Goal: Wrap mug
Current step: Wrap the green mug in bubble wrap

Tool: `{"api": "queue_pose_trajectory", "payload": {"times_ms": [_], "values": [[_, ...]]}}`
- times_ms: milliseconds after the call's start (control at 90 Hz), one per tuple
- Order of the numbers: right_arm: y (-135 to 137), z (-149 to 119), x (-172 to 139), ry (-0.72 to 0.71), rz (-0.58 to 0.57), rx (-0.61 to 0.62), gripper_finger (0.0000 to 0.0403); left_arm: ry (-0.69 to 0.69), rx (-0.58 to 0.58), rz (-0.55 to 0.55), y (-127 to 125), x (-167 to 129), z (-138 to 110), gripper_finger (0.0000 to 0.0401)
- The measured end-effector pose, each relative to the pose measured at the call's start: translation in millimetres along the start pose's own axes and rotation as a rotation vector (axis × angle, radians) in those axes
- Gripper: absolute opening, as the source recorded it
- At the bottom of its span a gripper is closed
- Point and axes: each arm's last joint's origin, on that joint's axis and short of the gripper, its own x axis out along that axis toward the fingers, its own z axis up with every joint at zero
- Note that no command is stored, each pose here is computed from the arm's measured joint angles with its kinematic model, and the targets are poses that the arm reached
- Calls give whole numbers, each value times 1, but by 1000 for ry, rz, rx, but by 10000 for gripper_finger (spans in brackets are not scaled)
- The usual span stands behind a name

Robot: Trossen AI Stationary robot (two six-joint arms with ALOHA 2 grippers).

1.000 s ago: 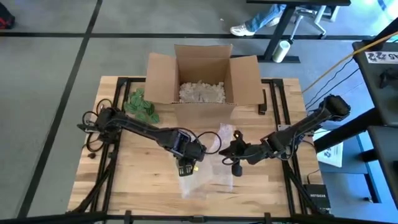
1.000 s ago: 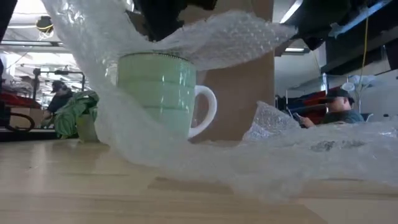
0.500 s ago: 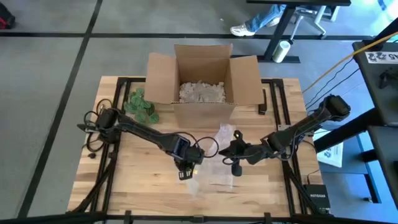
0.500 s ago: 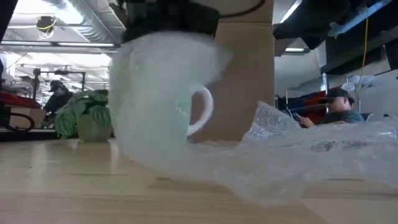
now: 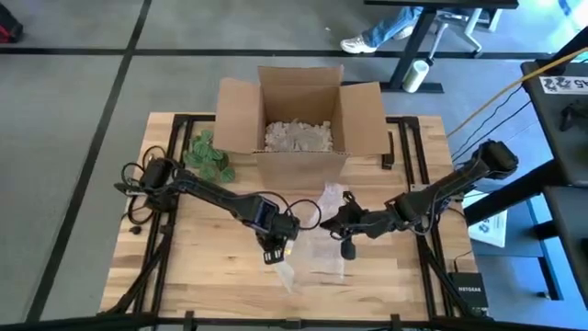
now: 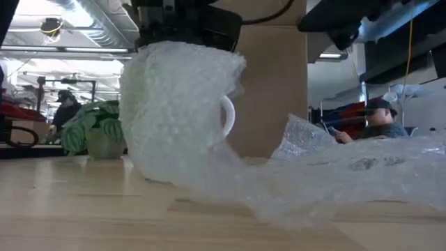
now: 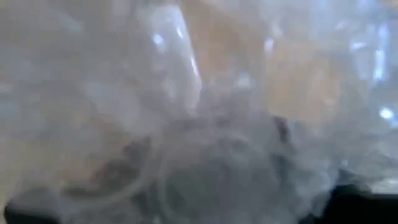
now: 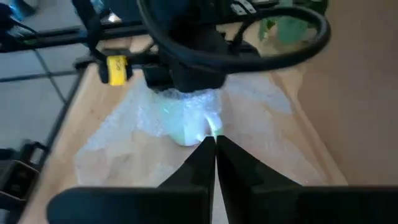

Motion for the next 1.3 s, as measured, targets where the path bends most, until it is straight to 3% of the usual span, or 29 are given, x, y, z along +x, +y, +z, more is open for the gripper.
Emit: {"api": "queue_pose_trajectory", "payload": {"times_ms": [200,389,533,1022,1300], "values": [[-11,-5,28,42,73,-4,1,1,-17,0,-1,-2,0,92],[-19,-10,43,60,58,3,1,-7,0,-6,-7,-6,1,92],[-15,-9,46,38,122,-5,1,-10,0,-9,-7,-7,2,93],[-16,-12,46,67,113,-13,1,27,-42,-49,-6,-9,1,138],[-16,-12,46,67,113,-14,1,88,-86,-40,-1,-16,1,144]]}}
